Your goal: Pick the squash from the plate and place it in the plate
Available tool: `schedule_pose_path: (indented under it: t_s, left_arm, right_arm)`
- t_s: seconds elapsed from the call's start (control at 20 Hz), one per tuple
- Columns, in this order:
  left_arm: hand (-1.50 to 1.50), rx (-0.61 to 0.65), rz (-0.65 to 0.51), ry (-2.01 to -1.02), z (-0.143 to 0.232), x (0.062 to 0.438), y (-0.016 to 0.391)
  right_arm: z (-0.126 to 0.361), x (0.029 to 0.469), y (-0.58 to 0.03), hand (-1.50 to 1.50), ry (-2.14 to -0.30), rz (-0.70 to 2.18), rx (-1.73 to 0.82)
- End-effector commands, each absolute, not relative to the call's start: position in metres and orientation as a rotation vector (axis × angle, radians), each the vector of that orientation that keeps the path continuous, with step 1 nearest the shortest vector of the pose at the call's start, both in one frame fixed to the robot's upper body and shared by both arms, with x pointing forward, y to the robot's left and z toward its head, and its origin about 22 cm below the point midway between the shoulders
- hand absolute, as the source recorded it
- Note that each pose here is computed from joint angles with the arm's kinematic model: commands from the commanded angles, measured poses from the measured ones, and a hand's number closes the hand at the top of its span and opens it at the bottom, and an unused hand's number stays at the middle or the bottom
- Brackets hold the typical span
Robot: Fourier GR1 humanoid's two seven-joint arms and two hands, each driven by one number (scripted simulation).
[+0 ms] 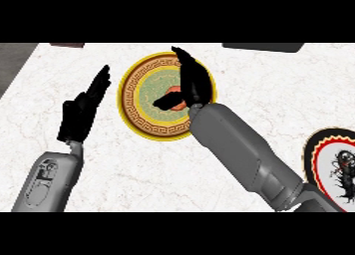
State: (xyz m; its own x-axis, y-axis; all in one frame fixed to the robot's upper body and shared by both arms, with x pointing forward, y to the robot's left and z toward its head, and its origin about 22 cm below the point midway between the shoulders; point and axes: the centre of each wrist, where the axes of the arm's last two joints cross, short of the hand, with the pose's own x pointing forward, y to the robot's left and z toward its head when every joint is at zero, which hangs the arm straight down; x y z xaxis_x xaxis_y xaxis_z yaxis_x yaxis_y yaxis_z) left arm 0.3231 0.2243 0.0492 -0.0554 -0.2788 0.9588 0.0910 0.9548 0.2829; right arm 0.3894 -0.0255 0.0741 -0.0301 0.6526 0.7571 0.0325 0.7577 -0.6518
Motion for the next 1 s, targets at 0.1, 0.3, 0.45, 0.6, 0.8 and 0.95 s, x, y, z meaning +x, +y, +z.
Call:
schedule_pose_path:
  t_s: [0.1,0.3,0.45,0.6,0.8,0.95]
  left_arm:
    - [0.0,0.183,-0.262,-1.592,0.041,0.311,0.248]
    - [0.0,0.201,-0.233,-1.567,0.04,0.306,0.269]
    - [0.0,0.215,-0.212,-1.547,0.025,0.305,0.262]
    - [0.0,0.216,-0.211,-1.56,0.028,0.297,0.263]
    - [0.0,0.234,-0.212,-1.56,0.051,0.304,0.263]
    - [0.0,0.236,-0.215,-1.553,0.044,0.313,0.263]
  right_arm:
    - [0.072,0.391,-0.039,-1.5,-1.625,0.232,-0.511]
    - [0.052,0.384,-0.055,-1.5,-1.608,0.109,-0.529]
    - [0.071,0.389,-0.08,-1.5,-1.628,0.054,-0.49]
    - [0.045,0.371,-0.126,-1.5,-1.637,0.056,-0.504]
    - [0.061,0.374,-0.173,-1.5,-1.625,0.081,-0.492]
    - [0.054,0.352,-0.187,-1.5,-1.61,0.113,-0.473]
